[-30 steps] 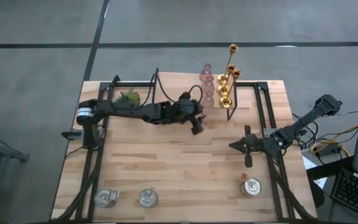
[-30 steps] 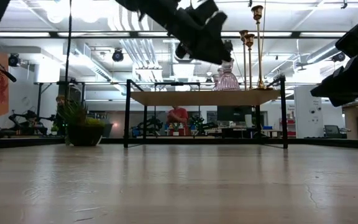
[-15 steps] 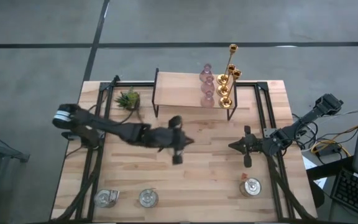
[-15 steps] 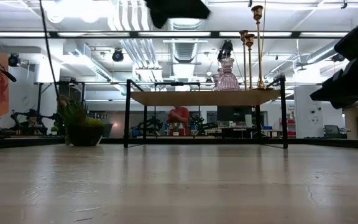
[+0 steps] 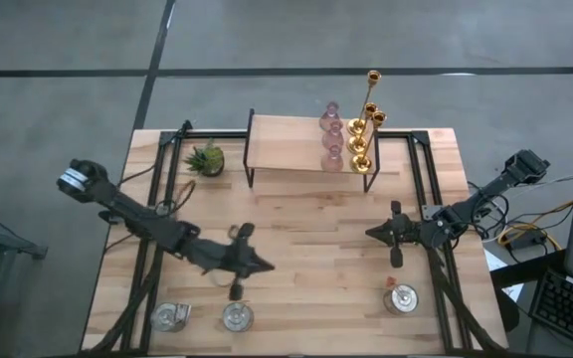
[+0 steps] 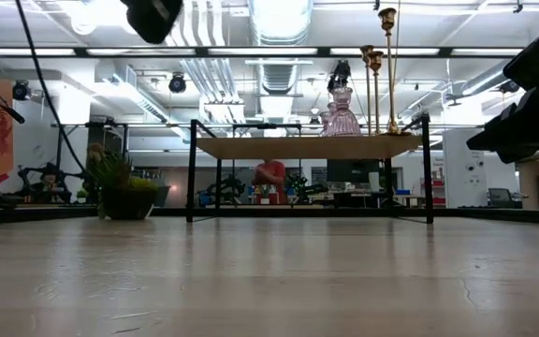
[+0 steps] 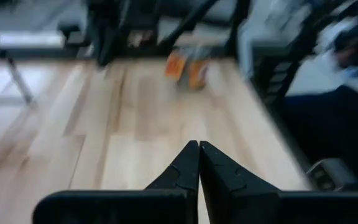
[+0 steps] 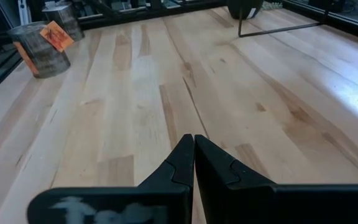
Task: Pick & Place candle stick holders
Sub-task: Put the right silver scented candle on the shelf
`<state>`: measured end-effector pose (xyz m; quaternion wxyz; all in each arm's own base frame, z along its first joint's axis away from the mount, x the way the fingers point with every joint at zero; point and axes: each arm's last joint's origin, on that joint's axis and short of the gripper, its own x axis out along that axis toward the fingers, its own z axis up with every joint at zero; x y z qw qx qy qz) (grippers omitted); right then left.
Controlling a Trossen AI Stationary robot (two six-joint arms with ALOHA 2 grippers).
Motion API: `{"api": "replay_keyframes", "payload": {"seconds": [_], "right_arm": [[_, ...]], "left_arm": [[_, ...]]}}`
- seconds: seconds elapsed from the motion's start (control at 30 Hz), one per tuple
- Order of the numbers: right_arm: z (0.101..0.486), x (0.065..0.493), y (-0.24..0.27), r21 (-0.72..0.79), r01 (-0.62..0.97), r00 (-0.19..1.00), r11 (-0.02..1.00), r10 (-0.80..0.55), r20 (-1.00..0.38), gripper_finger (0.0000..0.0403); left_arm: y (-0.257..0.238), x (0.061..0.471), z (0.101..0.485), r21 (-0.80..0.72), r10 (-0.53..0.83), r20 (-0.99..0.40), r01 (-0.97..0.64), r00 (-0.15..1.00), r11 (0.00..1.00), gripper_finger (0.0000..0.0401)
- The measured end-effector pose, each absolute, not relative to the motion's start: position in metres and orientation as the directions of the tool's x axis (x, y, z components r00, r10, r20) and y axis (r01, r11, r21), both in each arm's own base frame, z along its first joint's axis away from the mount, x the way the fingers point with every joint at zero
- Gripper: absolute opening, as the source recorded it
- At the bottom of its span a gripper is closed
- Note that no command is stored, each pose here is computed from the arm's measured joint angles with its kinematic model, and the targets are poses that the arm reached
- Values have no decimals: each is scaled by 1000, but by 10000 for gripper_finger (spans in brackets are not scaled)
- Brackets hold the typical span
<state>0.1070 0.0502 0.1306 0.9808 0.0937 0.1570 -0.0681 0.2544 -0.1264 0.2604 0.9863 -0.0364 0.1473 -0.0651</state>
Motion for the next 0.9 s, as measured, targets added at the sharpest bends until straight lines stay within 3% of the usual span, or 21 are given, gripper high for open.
{"api": "replay_keyframes", "payload": {"seconds": [0.1, 0.37, 0.63, 0.9], "right_arm": [[131, 107, 50, 167, 162, 942, 973, -103, -318, 8], [134, 108, 51, 130, 140, 951, 982, -97, -294, 8], [145, 111, 54, 198, 66, 979, 978, -24, -205, 8], [161, 114, 61, 243, -76, 980, 967, 118, -161, 8]], "left_arm": [[-125, 234, 250, -74, -179, -155, 169, 972, 983, 9], [-91, 181, 200, -160, -173, 8, 172, 985, 972, 9], [-69, 143, 169, -223, -168, 18, 168, 986, 960, 15], [-63, 132, 165, -199, -162, 35, 166, 986, 966, 16]]}}
